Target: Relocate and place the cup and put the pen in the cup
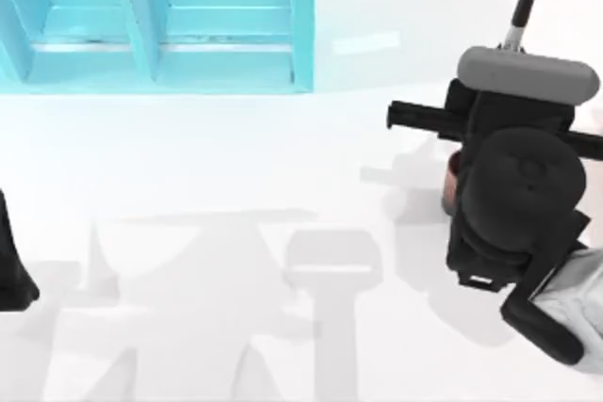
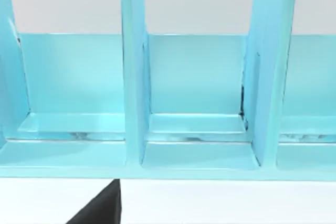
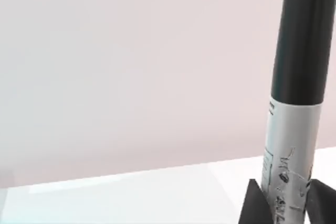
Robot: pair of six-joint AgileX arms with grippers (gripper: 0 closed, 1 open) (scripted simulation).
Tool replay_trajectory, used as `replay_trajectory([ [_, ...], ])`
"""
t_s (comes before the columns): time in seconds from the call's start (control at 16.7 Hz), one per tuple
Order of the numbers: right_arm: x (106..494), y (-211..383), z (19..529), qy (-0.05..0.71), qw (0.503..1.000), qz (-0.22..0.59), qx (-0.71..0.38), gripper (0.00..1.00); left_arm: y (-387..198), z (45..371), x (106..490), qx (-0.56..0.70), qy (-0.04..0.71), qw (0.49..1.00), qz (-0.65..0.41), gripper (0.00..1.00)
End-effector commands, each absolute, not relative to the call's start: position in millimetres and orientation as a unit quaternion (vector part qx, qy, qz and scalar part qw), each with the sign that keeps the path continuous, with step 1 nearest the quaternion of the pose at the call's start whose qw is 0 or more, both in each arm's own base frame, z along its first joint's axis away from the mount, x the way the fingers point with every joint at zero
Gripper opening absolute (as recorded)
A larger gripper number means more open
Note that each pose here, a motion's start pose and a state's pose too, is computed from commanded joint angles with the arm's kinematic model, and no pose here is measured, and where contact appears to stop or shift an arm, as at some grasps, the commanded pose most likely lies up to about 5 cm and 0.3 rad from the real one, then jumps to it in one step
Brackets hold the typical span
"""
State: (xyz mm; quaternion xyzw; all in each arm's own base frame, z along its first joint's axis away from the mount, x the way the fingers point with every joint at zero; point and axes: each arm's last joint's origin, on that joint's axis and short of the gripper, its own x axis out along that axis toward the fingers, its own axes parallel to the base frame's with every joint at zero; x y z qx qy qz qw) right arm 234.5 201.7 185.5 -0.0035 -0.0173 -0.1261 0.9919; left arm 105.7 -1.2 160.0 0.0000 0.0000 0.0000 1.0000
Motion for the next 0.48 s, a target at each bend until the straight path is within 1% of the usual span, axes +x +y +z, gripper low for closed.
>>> replay_trajectory([
  [0.48,234.5,201.7,185.5,-0.017,0.992,-0.126,-0.003,0.75,-1.2,160.0,105.7,0.0,0.0,1.0,0.0,1.0],
])
